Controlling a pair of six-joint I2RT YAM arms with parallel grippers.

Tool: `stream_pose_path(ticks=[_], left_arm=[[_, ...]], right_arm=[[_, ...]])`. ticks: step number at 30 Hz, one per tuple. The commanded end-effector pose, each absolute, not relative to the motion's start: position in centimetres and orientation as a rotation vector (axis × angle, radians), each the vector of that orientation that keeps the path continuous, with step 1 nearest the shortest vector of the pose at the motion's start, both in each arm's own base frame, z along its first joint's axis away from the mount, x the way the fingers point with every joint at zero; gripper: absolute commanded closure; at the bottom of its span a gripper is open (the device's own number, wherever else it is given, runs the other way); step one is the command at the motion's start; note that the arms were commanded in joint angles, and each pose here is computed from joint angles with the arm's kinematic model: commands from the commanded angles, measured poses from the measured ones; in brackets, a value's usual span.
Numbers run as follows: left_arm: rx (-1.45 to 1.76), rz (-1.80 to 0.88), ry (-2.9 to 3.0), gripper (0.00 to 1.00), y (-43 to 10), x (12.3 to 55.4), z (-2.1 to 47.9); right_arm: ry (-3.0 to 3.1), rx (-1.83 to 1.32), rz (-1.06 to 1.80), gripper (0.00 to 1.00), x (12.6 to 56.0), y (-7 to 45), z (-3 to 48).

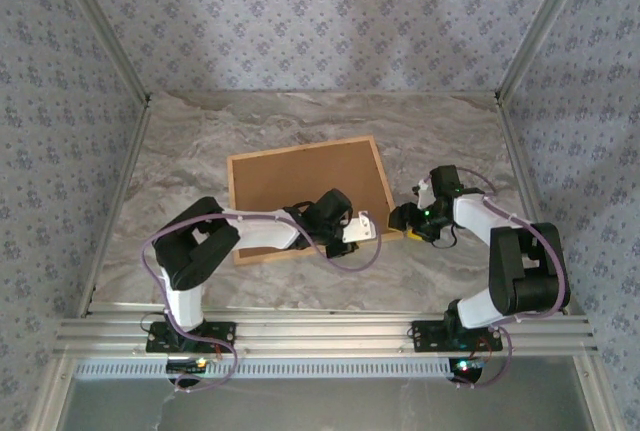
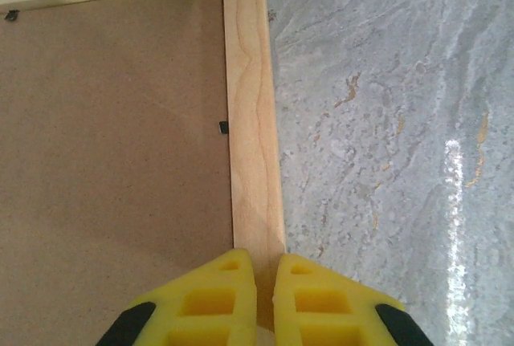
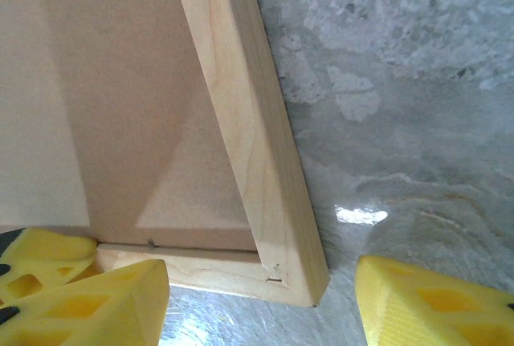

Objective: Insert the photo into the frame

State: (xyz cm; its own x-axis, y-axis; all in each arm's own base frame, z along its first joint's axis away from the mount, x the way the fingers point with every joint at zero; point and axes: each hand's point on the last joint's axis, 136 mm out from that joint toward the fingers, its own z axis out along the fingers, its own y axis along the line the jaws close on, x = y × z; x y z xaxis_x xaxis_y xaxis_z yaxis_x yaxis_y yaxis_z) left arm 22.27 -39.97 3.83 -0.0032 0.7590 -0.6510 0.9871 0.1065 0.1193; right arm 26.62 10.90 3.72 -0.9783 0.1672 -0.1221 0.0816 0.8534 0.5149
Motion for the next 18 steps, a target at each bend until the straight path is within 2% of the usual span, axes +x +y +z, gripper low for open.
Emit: stream_pose_path(ticks=[1,18], left_arm=[[1.641,-0.598,1.788,1.00,-40.4,22.2,6.3],[1.569,-0.652,1.789,1.00,-40.3,22.9,7.9]], right_arm=[[2.843,0.179,0.855,0.36,27.2,11.8,4.4],[2.866,0.177,0.894,0.37,26.6,12.6,3.6]])
